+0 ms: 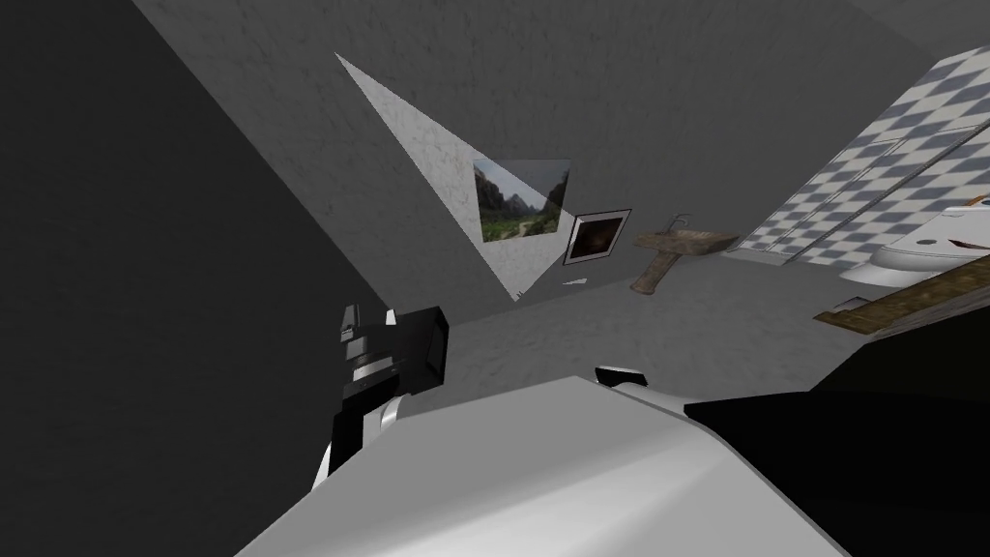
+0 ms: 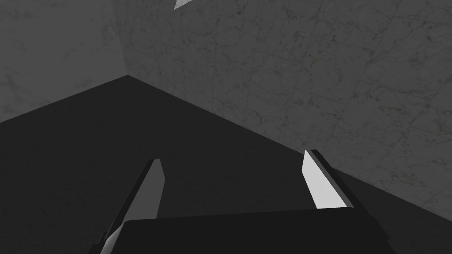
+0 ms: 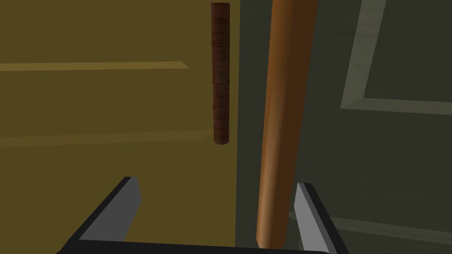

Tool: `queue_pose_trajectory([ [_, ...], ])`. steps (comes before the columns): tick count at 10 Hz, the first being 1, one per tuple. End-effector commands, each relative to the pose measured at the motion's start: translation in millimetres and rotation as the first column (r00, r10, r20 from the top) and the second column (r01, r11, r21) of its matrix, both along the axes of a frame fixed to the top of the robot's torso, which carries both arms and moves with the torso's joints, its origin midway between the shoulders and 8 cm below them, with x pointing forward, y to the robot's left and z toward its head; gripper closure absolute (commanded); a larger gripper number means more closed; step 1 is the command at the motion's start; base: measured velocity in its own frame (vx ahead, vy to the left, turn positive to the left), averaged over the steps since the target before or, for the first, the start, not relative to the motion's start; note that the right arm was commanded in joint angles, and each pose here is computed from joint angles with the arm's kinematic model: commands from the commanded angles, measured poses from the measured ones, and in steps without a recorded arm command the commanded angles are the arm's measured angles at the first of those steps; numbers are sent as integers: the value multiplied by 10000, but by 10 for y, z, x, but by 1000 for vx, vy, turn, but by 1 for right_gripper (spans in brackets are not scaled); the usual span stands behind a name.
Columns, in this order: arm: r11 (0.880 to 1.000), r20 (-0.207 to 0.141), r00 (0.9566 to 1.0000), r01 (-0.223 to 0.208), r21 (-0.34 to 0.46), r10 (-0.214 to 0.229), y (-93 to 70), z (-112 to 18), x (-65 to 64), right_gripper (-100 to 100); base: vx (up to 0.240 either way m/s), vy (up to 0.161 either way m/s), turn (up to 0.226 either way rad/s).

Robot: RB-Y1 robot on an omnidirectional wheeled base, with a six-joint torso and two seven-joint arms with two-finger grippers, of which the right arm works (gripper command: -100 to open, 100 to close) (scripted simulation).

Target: Push the door open

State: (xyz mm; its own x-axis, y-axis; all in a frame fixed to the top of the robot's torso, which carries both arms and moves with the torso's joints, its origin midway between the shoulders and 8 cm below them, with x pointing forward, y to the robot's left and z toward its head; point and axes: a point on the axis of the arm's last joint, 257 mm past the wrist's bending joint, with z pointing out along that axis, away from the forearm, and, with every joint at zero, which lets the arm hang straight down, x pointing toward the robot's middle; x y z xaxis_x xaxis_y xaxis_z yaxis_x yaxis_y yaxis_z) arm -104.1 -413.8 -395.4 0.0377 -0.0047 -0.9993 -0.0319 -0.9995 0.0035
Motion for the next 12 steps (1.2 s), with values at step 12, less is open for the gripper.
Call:
queue_pose_trajectory([
  [12,9991,-285,9995,180,387,-169,187,-26,-100,-100,-79,32,5],
])
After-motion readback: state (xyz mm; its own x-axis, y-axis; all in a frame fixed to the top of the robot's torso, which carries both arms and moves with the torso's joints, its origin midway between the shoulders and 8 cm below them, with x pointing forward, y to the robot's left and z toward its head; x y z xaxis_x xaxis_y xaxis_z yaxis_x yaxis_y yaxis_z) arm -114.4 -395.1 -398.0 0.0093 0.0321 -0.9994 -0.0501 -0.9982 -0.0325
